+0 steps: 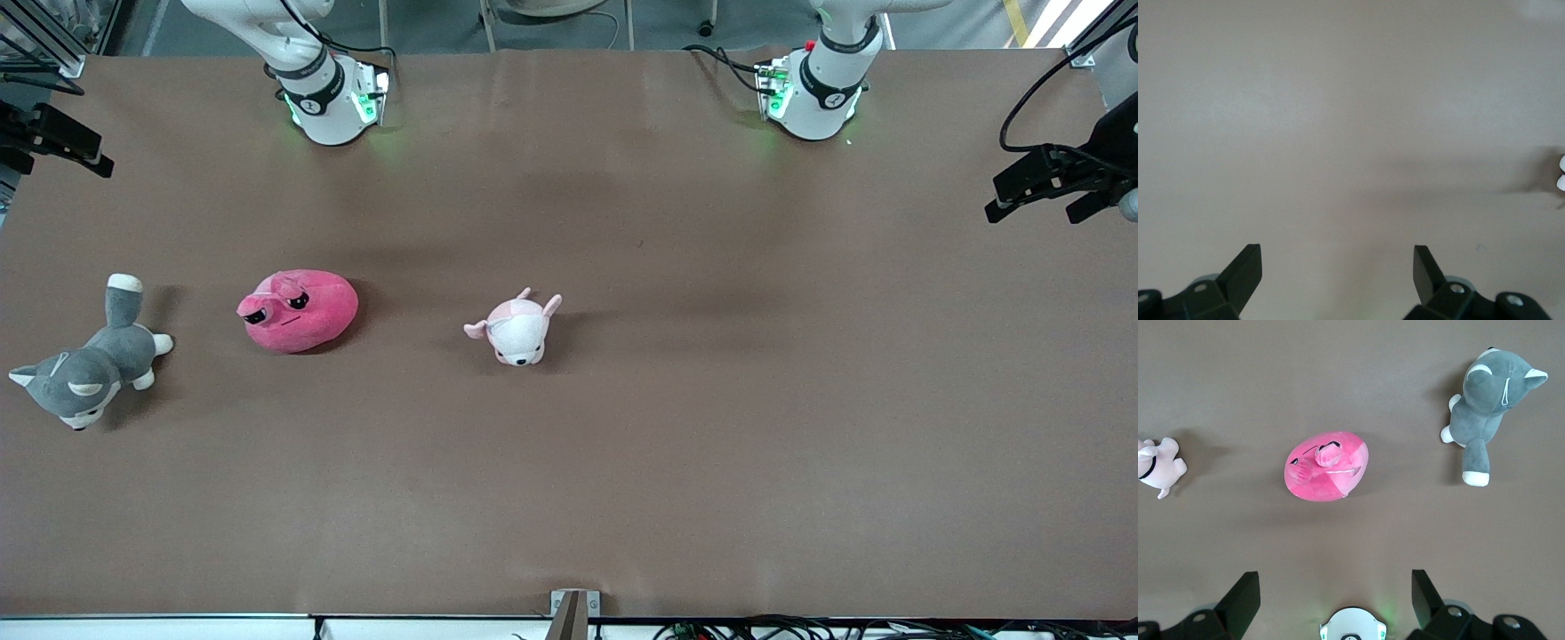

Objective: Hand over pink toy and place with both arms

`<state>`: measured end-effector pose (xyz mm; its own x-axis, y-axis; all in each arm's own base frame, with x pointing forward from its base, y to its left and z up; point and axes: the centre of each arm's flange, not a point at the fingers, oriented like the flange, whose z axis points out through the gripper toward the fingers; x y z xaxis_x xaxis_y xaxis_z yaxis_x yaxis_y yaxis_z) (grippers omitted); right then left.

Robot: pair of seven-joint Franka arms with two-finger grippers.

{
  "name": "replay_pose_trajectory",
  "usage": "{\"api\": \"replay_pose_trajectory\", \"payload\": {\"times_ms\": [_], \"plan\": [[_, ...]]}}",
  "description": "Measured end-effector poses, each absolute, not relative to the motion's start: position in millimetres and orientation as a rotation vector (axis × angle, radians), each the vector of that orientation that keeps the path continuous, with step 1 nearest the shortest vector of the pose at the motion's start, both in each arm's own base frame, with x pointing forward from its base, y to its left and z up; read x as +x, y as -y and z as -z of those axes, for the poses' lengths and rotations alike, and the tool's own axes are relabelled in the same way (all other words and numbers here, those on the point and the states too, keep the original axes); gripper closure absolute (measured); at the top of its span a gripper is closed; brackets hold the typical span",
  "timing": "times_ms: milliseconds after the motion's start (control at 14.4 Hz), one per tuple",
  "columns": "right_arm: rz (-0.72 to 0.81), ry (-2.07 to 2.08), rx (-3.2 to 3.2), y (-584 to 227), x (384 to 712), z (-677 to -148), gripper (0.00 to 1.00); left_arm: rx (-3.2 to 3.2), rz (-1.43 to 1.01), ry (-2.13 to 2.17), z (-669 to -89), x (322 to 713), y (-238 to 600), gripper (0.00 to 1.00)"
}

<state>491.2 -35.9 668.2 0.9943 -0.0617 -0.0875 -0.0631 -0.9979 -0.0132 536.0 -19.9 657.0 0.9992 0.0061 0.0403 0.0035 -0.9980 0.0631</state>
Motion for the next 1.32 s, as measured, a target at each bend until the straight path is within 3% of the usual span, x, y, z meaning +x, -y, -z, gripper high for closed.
{"api": "replay_pose_trajectory", "payload": {"times_ms": [1319], "plan": [[-0.095, -0.107, -3.123, 37.8, 493.4, -671.1, 0.0, 3.106, -0.152, -0.005, -661.3, 542.5, 18.4, 0.0]]}}
